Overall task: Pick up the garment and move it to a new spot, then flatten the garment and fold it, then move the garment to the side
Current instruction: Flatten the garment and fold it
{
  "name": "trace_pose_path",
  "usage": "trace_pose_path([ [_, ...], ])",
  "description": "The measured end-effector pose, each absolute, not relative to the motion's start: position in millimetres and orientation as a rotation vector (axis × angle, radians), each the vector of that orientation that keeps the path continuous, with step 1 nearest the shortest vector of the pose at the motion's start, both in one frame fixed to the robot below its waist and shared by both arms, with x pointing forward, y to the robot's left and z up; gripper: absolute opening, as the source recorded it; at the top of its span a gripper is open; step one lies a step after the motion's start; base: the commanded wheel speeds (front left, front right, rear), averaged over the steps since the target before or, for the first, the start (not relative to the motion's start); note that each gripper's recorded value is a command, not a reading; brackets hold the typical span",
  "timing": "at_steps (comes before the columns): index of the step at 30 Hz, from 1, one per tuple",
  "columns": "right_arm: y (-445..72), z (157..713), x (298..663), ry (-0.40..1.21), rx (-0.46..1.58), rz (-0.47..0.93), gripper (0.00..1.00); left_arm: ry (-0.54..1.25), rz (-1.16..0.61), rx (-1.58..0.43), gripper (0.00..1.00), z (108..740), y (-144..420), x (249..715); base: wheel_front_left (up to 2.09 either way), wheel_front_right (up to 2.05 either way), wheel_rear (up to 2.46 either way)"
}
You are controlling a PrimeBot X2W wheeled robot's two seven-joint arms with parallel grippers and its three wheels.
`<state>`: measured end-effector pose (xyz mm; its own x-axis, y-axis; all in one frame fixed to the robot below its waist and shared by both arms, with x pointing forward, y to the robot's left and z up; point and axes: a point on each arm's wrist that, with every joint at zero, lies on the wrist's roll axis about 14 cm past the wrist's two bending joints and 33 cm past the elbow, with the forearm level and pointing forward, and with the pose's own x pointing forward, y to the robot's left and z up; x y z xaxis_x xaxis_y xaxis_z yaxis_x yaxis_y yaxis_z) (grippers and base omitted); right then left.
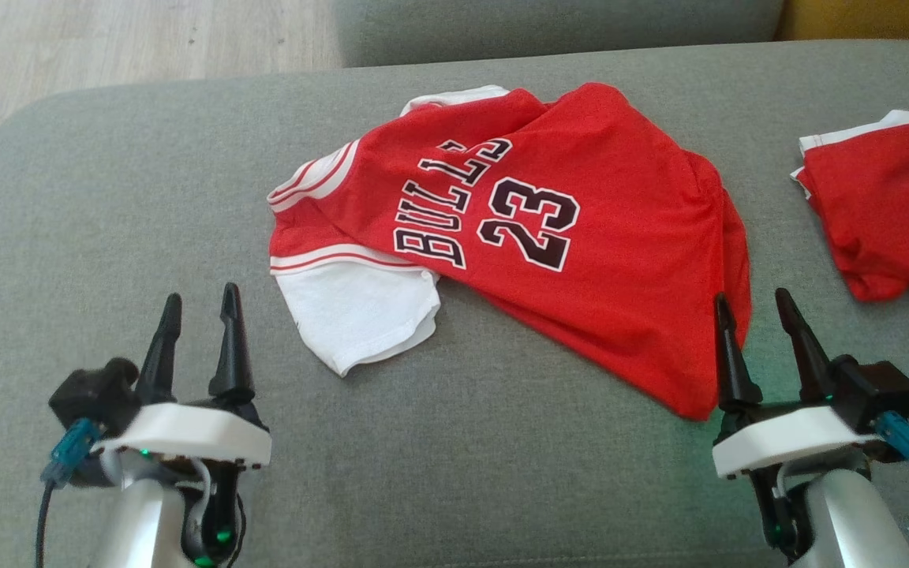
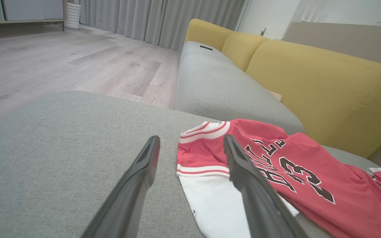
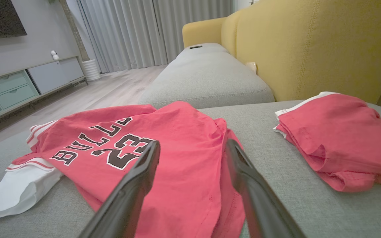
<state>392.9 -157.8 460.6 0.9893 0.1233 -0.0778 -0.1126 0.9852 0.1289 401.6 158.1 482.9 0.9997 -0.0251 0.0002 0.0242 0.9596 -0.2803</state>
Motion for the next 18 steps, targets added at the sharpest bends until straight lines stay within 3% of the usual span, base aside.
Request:
trace_pose_path([
  [9, -157, 460, 394, 0.087, 0.127, 0.118, 1.0, 0.061, -0.063, -0.284, 1.0, 464, 150, 399, 0.0, 0.0, 0.0],
  [18, -166, 454, 391, 0.103, 0.128, 0.091, 1.0, 0.293, -0.177, -0.262, 1.0, 400, 108, 389, 0.0, 0.0, 0.0],
])
